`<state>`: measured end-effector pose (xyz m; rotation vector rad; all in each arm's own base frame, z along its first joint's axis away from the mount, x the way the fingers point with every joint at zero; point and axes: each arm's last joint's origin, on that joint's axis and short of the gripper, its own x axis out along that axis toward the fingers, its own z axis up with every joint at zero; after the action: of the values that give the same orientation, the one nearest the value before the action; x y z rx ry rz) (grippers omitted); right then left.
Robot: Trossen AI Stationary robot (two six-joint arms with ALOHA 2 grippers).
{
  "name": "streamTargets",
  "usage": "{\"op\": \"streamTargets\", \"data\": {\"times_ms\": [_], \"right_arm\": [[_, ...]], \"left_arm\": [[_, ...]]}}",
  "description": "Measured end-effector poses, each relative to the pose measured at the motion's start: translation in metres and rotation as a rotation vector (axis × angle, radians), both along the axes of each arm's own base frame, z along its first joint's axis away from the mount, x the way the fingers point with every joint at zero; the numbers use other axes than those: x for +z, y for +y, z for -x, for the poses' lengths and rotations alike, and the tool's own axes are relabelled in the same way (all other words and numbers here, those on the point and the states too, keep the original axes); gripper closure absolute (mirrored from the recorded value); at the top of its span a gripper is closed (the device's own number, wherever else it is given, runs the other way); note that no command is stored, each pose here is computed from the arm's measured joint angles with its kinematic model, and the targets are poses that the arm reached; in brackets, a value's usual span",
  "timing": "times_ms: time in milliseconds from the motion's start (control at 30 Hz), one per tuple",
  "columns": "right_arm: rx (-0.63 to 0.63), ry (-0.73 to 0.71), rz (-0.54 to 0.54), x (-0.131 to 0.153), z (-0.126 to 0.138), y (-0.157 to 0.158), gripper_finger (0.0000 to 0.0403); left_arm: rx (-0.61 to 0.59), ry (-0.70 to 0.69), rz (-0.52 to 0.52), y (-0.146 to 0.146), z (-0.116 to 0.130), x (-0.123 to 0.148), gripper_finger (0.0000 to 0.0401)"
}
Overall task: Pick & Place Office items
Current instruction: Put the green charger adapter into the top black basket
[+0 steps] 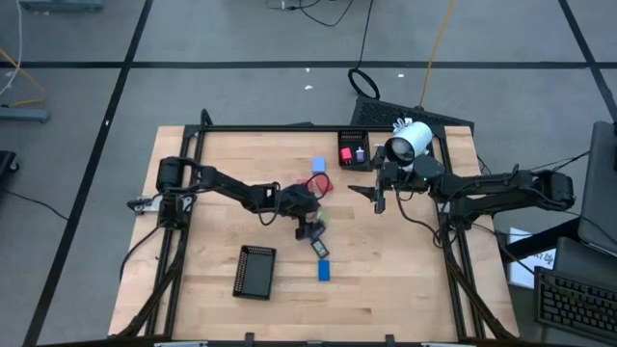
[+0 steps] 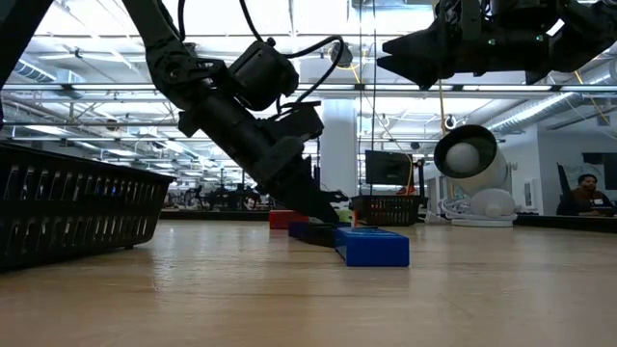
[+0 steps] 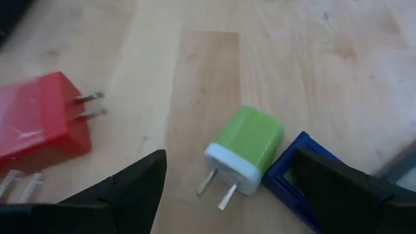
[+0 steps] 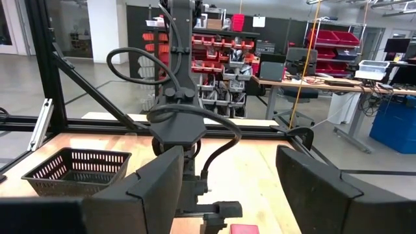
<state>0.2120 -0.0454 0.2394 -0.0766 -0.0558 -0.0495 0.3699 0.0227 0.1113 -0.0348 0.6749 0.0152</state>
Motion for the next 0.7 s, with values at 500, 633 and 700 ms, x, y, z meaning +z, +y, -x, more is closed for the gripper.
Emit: {"op": "streamTargets", "data": {"times_ms": [500, 633, 700], "right_arm": [[0.000, 0.000, 0.000, 0.0000, 0.0000, 0.0000, 0.0165], [0.000, 0.000, 0.000, 0.0000, 0.0000, 0.0000, 0.0165], [0.000, 0.000, 0.000, 0.0000, 0.0000, 0.0000, 0.0165]], "left_arm": [[0.089, -0.066, -0.124, 0.0049, -0.0038, 0.0059, 0.0064], [0.094, -0.112, -0.121, 0.0049, -0.0062, 0.0096, 0.0064], [0.104, -0.115, -0.131, 0.0053, -0.0064, 0.0099, 0.0064]]}}
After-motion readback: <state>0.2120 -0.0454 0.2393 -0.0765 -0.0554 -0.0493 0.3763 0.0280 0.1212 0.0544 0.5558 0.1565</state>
